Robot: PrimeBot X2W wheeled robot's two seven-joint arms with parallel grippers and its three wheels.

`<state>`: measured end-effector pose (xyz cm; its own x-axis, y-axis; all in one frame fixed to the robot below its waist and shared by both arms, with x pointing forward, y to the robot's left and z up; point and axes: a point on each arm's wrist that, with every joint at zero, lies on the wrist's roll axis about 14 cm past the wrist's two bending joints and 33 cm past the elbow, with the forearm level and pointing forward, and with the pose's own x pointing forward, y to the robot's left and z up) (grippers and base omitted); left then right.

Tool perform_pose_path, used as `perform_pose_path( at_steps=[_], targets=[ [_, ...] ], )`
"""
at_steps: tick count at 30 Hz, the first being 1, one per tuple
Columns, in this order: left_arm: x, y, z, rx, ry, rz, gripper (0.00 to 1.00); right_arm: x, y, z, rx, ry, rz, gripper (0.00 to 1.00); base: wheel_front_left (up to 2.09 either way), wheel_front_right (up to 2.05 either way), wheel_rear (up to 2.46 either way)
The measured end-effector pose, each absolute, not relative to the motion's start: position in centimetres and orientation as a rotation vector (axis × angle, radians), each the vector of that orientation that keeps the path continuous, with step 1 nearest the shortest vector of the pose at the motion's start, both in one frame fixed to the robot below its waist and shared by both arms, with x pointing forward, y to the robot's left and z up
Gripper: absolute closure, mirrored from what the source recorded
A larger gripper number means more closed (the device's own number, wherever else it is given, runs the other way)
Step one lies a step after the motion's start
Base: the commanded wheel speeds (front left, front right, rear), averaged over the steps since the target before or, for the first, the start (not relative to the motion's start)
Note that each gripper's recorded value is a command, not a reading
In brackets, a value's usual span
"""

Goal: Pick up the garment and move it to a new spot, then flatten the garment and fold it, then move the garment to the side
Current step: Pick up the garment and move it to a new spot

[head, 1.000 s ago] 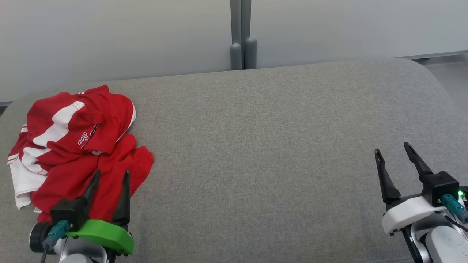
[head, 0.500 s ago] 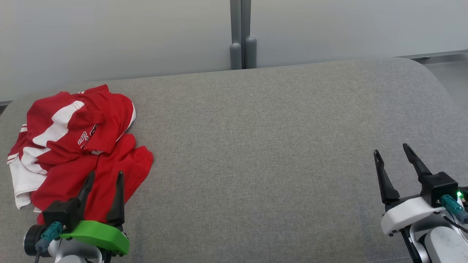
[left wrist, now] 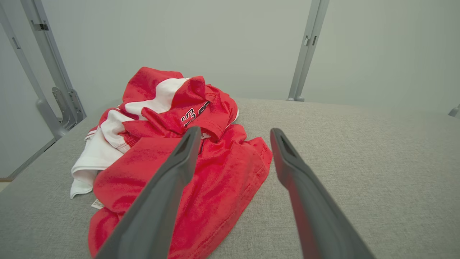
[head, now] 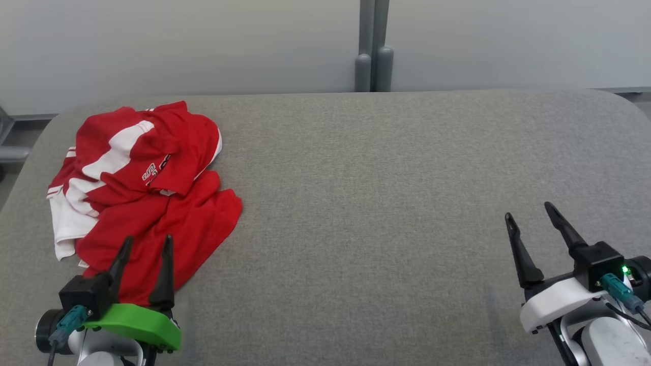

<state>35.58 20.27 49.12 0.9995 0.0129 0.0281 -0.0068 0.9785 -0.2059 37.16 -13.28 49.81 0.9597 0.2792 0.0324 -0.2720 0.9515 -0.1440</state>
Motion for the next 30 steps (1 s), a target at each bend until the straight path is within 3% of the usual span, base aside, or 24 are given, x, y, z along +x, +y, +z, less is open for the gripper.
perform_pose_path(
  at_steps=[11,30],
  targets=[
    [32.0,26.2,49.0,-0.214,-0.048,0.208,0.00,37.7,-4.8,49.8,-0.118,-0.070,0.543,0.00,0.00,0.00,0.00],
    [26.6,32.2,48.5,-0.201,-0.043,0.442,0.00,38.6,3.1,49.7,-0.077,-0.085,0.754,0.00,0.00,0.00,0.00]
  ],
)
